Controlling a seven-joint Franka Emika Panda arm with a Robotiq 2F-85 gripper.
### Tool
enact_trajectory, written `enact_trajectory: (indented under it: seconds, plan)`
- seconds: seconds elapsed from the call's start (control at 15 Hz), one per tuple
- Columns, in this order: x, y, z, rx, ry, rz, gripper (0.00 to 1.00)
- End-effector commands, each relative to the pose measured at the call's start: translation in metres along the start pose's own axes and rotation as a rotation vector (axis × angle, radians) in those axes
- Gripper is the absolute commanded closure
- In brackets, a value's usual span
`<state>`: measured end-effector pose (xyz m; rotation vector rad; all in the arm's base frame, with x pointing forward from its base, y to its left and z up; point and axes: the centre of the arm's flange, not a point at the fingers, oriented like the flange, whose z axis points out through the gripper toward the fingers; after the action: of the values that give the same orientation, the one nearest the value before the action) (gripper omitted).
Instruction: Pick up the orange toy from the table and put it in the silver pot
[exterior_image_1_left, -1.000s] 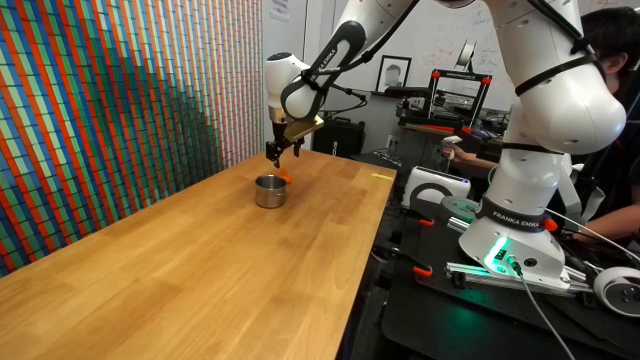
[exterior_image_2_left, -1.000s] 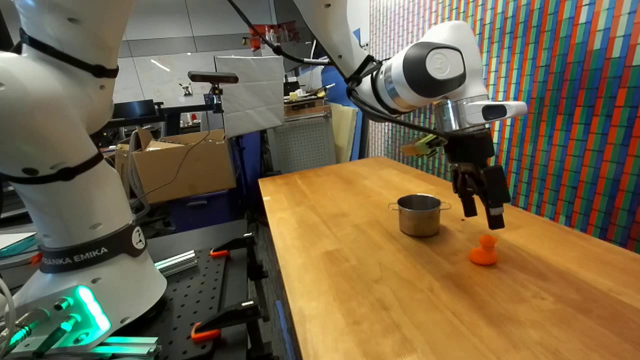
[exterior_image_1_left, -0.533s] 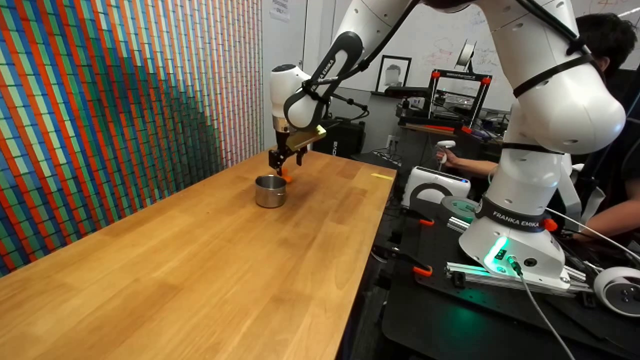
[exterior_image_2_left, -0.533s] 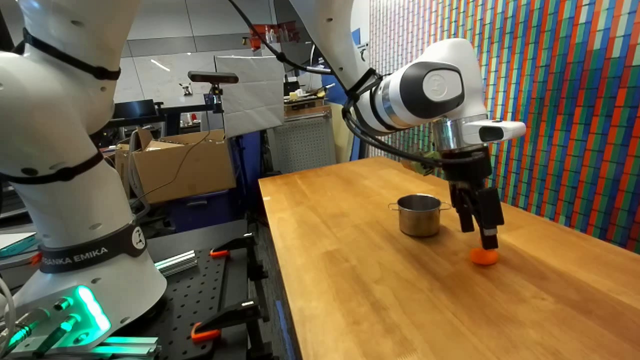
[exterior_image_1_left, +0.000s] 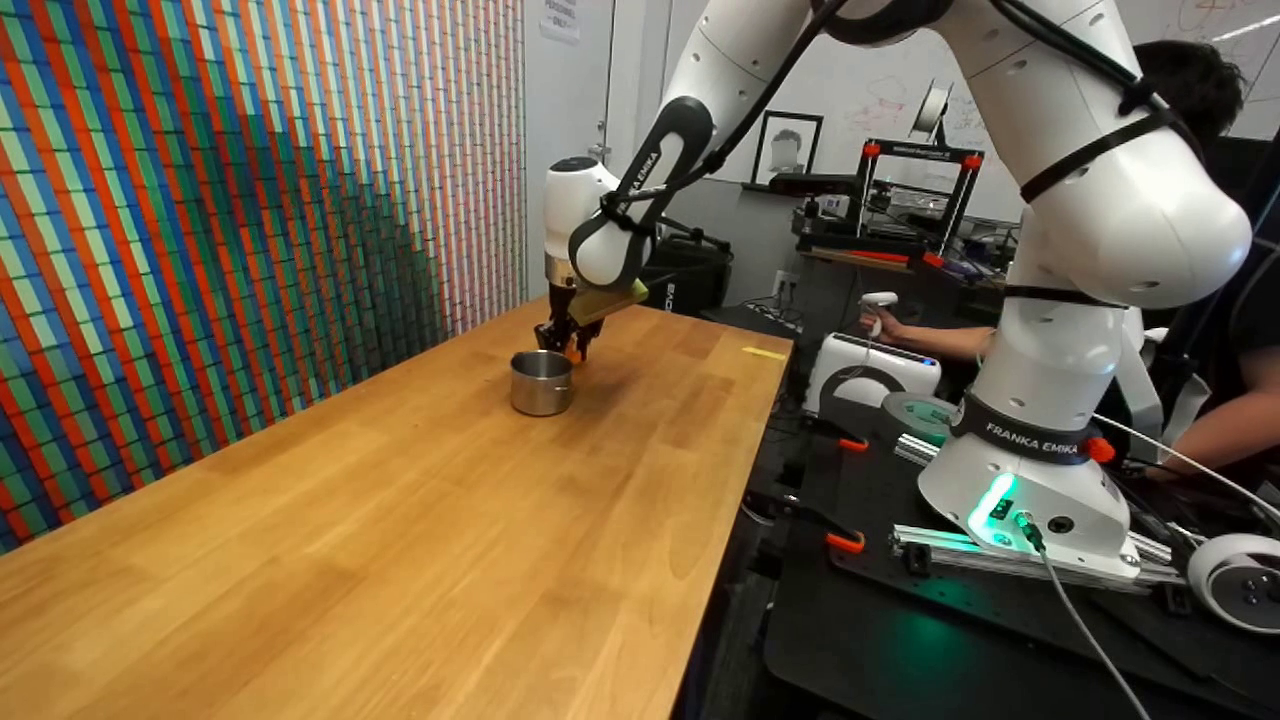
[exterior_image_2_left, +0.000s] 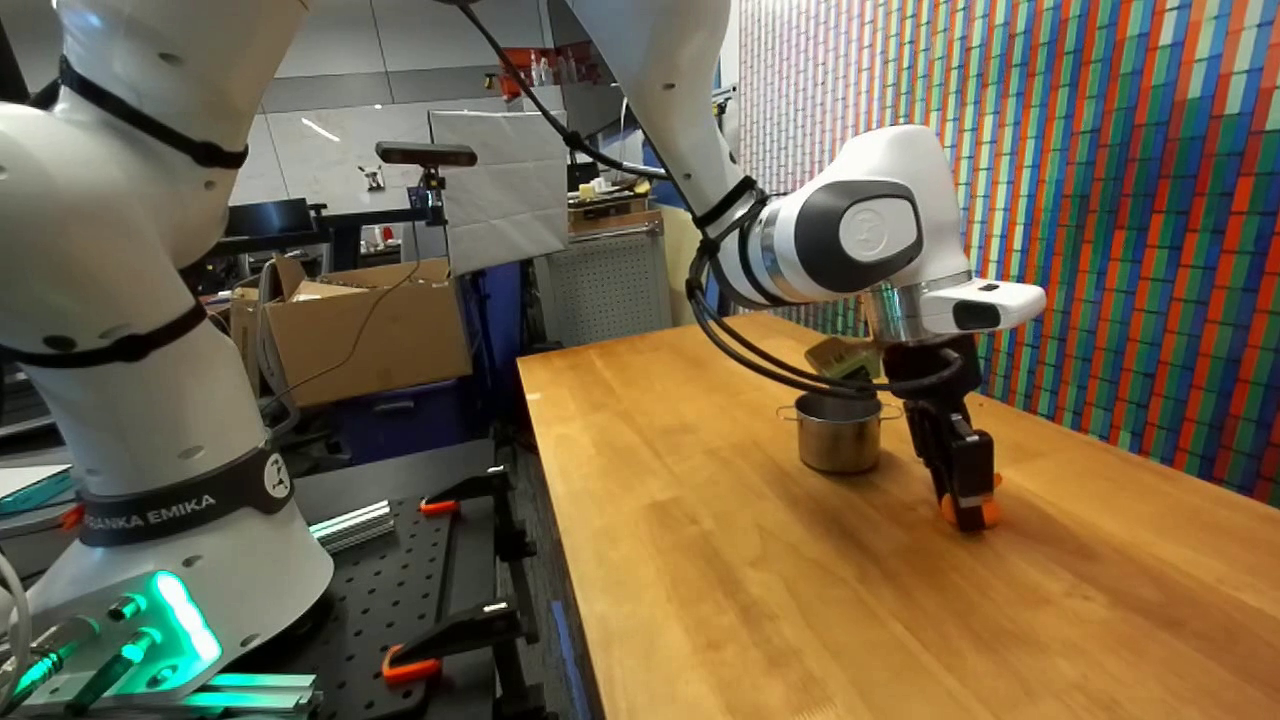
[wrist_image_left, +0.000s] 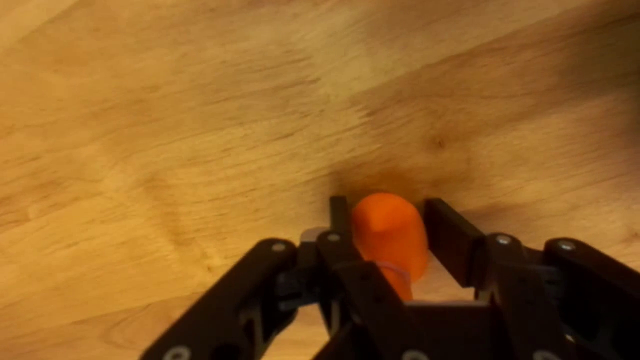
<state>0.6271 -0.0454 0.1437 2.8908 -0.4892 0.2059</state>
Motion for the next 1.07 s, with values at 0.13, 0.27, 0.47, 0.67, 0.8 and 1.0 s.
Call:
enact_trajectory:
  seconds: [0.13, 0.27, 0.47, 0.67, 0.8, 1.0]
  plan:
    - [0.004, -0.007, 0.005, 0.022, 0.007, 0.011, 0.82]
    - [0.01, -0.013, -0.016, 0.051, 0.004, 0.01, 0.82]
    - [0.016, -0.031, -0.056, 0.107, 0.017, -0.007, 0.82]
    - [0.02, -0.043, -0.099, 0.152, 0.027, -0.018, 0.82]
    - [0.021, -0.045, -0.126, 0.17, 0.017, -0.026, 0.82]
    - [0.004, -0.048, -0.155, 0.195, -0.044, -0.037, 0.82]
